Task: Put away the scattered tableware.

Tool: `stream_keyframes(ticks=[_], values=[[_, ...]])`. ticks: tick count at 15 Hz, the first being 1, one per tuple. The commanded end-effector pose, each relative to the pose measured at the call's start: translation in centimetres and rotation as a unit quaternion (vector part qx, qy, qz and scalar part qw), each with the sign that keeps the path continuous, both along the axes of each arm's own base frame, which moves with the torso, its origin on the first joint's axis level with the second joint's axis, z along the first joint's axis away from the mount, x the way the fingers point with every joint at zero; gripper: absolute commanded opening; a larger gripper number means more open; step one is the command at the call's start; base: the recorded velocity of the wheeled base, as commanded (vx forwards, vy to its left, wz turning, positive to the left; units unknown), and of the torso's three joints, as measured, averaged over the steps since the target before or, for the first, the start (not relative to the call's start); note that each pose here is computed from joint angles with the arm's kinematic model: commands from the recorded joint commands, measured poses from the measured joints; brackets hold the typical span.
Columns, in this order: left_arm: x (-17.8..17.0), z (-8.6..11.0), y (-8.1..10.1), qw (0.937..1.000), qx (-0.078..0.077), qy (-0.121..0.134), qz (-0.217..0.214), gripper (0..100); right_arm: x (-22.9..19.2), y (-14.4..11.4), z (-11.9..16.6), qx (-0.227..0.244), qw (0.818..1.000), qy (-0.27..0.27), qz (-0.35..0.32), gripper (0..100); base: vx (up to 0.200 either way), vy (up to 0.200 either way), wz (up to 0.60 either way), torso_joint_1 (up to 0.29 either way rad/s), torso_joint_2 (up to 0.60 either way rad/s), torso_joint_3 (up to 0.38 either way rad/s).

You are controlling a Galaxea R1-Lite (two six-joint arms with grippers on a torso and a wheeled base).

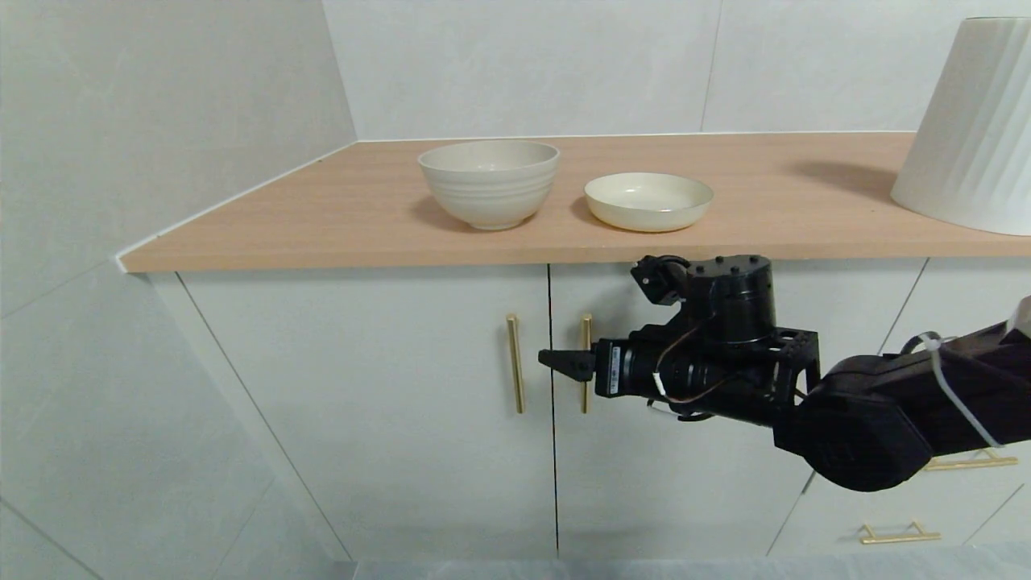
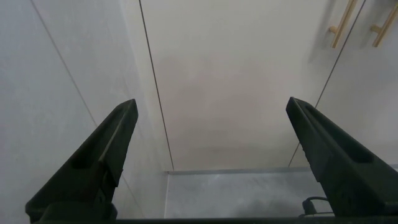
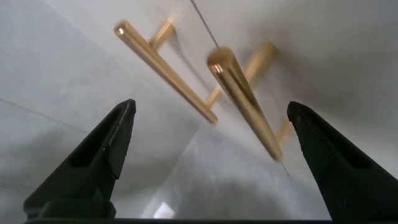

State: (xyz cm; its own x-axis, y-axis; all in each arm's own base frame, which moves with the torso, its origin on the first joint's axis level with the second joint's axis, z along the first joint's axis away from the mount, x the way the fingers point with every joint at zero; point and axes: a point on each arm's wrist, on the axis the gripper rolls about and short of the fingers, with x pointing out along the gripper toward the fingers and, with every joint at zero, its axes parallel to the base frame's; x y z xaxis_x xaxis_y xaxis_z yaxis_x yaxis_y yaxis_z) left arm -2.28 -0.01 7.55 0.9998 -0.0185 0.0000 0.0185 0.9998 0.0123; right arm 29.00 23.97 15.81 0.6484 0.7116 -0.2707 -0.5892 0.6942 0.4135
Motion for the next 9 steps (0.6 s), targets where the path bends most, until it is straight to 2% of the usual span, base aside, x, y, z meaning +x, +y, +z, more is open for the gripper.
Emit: stream_keyframes(ticks=[1, 5, 9], values=[[0.00, 0.00, 0.00, 1.0000, 0.000, 0.000, -0.001, 100, 0.44, 0.91, -1.71, -0.003, 1.000, 0.008, 0.005, 100, 0.000, 0.000, 0.00, 0.000, 0.00, 0.000], [0.00, 0.00, 0.00, 1.0000, 0.000, 0.000, 0.000, 100, 0.95, 1.57, -2.62, 0.009, 1.000, -0.013, -0.005, 100, 0.000, 0.000, 0.00, 0.000, 0.00, 0.000], [0.00, 0.00, 0.00, 1.0000, 0.000, 0.000, 0.000, 100, 0.19, 1.79, -2.04, 0.014, 1.000, -0.016, 0.002, 100, 0.000, 0.000, 0.00, 0.000, 0.00, 0.000]])
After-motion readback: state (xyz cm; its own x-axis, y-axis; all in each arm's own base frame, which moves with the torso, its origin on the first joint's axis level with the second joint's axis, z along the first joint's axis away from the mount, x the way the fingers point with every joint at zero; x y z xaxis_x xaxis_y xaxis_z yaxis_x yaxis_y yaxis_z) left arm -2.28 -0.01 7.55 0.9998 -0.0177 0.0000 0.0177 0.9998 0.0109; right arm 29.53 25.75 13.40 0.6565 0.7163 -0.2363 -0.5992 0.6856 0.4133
